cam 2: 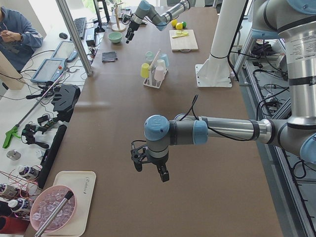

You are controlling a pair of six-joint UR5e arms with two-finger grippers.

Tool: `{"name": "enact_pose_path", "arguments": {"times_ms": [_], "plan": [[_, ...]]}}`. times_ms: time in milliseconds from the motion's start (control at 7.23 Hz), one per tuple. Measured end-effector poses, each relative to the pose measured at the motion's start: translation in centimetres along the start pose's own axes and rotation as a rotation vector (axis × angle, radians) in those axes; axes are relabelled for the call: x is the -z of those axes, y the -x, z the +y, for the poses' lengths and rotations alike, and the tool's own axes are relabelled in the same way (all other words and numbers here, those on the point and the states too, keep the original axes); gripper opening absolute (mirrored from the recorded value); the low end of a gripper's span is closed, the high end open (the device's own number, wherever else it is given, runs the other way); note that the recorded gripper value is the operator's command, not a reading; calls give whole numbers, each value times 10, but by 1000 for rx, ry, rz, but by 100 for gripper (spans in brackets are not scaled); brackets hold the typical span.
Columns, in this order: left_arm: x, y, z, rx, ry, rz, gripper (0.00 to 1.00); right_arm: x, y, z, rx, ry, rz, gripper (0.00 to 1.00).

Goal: Place cup on cup holder

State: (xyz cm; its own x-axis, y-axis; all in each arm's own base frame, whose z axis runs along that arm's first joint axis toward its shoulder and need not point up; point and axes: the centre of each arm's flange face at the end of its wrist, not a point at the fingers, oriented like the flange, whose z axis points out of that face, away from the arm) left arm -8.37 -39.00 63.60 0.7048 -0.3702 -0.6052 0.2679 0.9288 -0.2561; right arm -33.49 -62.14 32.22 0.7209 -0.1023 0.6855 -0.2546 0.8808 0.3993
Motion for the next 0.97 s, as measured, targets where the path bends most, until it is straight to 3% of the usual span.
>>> {"name": "enact_pose_path", "arguments": {"times_ms": [138,415,553,691,830,968], "plan": [[0,0,0,1,0,0,99,10,-56,-7,-3,92,89,100],[0,1,0,2,0,0,99,41,-146,-12,120,299,252,100],[0,2,0,3,-1,0,99,55,-191,-7,150,396,282,100],[0,2,0,5,-1,0,99,66,-251,8,143,481,261,100],[0,3,0,6,-1,0,99,81,-318,32,112,543,198,100],[0,3,0,6,-1,0,99,102,-382,60,76,570,116,100]]}}
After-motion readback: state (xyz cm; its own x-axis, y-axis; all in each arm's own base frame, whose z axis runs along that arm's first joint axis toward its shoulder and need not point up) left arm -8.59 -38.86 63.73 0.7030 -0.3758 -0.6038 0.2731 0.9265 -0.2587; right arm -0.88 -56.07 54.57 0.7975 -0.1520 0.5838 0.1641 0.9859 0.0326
